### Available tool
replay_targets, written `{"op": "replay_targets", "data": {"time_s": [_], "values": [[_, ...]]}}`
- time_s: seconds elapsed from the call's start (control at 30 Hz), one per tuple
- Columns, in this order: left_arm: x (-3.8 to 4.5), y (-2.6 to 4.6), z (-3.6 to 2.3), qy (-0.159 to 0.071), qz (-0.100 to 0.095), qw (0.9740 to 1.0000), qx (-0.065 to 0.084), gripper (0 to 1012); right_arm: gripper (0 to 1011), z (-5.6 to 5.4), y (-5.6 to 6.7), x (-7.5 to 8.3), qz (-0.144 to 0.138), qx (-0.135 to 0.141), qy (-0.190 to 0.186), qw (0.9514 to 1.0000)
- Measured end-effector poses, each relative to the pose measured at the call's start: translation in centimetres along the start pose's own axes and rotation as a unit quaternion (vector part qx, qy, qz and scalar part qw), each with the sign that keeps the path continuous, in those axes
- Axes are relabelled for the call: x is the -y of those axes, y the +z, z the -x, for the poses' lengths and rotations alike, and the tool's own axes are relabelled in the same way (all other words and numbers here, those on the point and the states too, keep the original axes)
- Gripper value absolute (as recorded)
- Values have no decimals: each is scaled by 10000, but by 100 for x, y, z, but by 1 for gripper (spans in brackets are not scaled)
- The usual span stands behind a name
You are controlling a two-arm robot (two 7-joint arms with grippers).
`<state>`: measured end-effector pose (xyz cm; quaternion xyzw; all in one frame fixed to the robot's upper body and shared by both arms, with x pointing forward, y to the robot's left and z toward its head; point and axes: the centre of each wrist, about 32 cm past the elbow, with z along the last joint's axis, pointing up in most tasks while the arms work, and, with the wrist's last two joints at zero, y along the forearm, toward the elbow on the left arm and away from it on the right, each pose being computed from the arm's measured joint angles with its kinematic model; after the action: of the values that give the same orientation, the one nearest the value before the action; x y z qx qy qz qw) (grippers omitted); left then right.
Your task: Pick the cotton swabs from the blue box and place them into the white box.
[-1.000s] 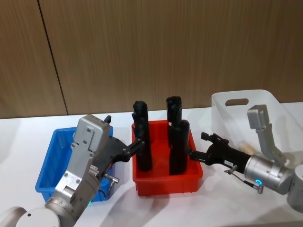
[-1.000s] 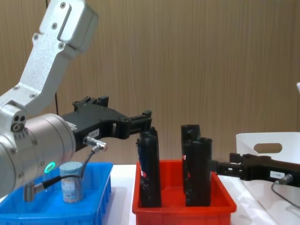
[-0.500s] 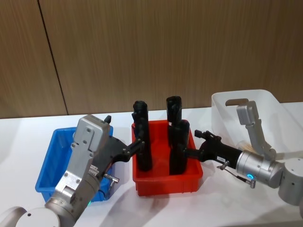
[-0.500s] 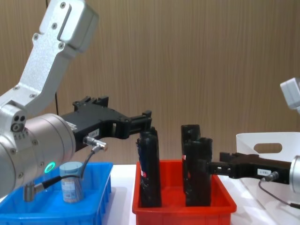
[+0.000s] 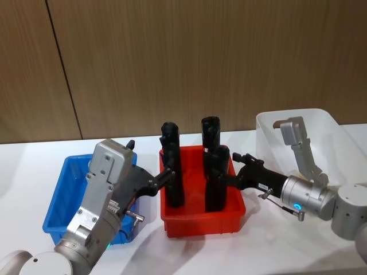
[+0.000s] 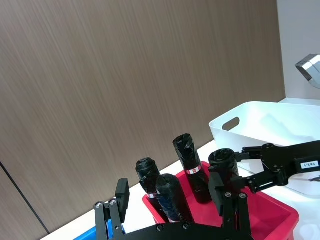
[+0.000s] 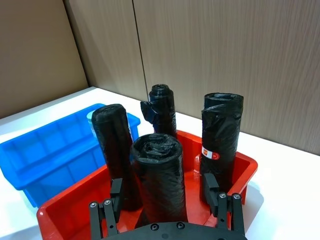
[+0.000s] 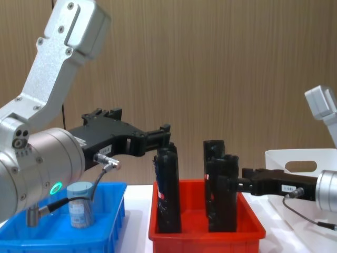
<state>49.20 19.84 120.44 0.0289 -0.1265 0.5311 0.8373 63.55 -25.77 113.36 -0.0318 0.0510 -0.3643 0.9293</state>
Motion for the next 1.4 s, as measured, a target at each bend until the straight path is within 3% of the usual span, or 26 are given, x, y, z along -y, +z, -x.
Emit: {"op": "replay_targets", "data": {"time_s": [0.73,1.03,1.13,1.4], "values": [[0,0,0,0,0,10000,0,1004,970,-48,75,-177,23,30,74,10000],[0,0,0,0,0,10000,0,1004,732,-45,85,-229,49,7,160,9999],[0,0,0,0,0,10000,0,1004,606,-44,89,-242,54,0,184,9998],[0,0,0,0,1,10000,0,1004,486,-46,95,-260,55,-12,219,9997]]}}
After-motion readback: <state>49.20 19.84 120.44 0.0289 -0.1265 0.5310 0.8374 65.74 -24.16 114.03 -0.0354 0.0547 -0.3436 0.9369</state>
